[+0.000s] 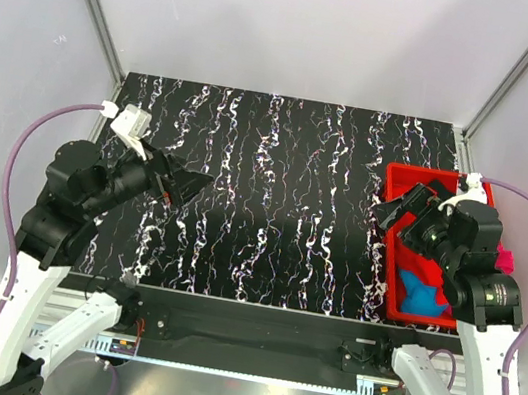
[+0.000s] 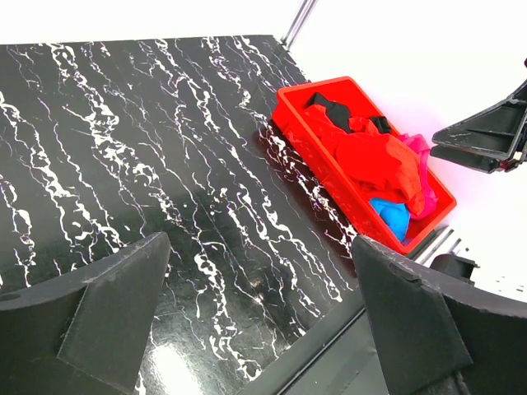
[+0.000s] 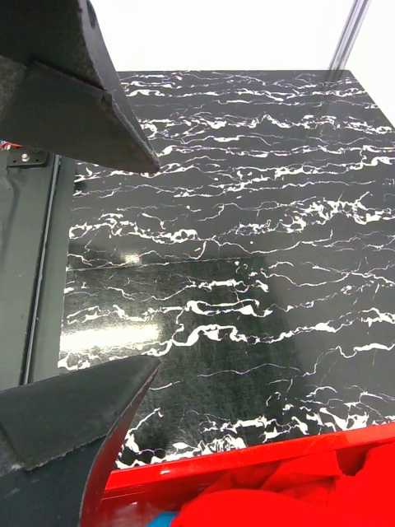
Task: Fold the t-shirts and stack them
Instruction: Grab the tshirt from the pile
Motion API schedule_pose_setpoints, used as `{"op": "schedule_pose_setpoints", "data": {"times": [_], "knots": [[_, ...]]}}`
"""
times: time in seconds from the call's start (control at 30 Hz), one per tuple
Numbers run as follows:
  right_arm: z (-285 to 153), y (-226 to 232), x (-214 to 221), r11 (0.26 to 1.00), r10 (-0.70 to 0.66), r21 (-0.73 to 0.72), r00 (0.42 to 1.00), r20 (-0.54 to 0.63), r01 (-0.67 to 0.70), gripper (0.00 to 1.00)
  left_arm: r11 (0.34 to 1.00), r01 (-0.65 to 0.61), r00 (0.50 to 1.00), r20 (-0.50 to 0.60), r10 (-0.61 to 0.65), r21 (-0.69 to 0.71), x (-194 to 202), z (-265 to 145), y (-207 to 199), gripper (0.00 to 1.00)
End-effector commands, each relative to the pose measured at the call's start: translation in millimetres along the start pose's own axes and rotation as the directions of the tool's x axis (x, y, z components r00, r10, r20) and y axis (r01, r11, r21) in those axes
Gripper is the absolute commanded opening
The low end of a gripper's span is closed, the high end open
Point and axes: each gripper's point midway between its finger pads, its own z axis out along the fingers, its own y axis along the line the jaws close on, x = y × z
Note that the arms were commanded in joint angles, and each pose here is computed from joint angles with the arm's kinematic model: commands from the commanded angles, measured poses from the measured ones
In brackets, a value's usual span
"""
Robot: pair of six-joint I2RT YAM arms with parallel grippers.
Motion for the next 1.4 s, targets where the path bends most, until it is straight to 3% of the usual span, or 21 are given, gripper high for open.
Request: {"op": "schedule_pose_setpoints", "data": {"times": [0.0,0.33,0.47,0.53,0.6,0.73,0.83,0.93,1.07,1.13,1.17,1.2,1.27,1.37], "knots": [[-3,6,-17,1.000,-0.007,-0.009,0.998,0.065,0.007,1.00,1.000,-0.022,1.000,0.020,0.023,-0.005,-4,2,2,0.99],[24,-40,-21,0.973,-0.008,0.229,0.995,0.095,-0.014,1.00,0.996,0.034,0.997,-0.068,-0.040,-0.086,30,18,29,0.99],[44,-93,-43,0.824,-0.058,0.566,0.996,0.071,0.008,1.00,0.995,0.067,0.989,-0.123,-0.076,-0.078,44,22,31,0.99],[45,-116,-51,0.748,-0.056,0.663,0.996,0.066,-0.001,1.00,0.995,0.078,0.988,-0.130,-0.087,-0.066,49,23,30,0.99],[53,-131,-54,0.720,-0.010,0.693,0.998,0.054,-0.030,0.99,0.994,0.083,0.987,-0.131,-0.091,-0.064,52,24,31,0.99],[56,-179,-55,0.673,0.130,0.718,0.984,0.122,-0.178,0.86,0.995,0.078,0.986,-0.145,-0.086,-0.058,55,23,30,0.99],[63,-207,-41,0.634,0.215,0.740,0.970,0.109,-0.224,0.81,0.995,0.073,0.985,-0.151,-0.082,-0.063,57,23,32,0.99],[72,-219,-28,0.620,0.245,0.751,0.965,0.090,-0.227,0.74,0.995,0.079,0.984,-0.158,-0.089,-0.068,63,25,35,0.99],[80,-228,-22,0.606,0.262,0.755,0.959,0.107,-0.249,0.56,0.993,0.092,0.980,-0.169,-0.103,-0.070,69,28,38,0.99],[82,-227,-30,0.621,0.243,0.739,0.961,0.134,-0.260,0.41,0.993,0.093,0.980,-0.170,-0.103,-0.068,69,28,37,0.99],[83,-223,-35,0.639,0.229,0.726,0.964,0.138,-0.255,0.12,0.993,0.093,0.980,-0.171,-0.104,-0.069,69,29,38,0.99],[84,-218,-42,0.659,0.220,0.707,0.965,0.146,-0.257,0.00,0.993,0.093,0.980,-0.170,-0.104,-0.075,69,29,39,0.99],[80,-199,-66,0.701,0.209,0.658,0.962,0.178,-0.274,0.00,0.993,0.094,0.980,-0.170,-0.106,-0.075,70,30,40,0.99],[69,-144,-114,0.820,0.199,0.496,0.954,0.223,-0.286,0.00,0.991,0.104,0.980,-0.162,-0.115,-0.079,70,30,40,0.99]]}}
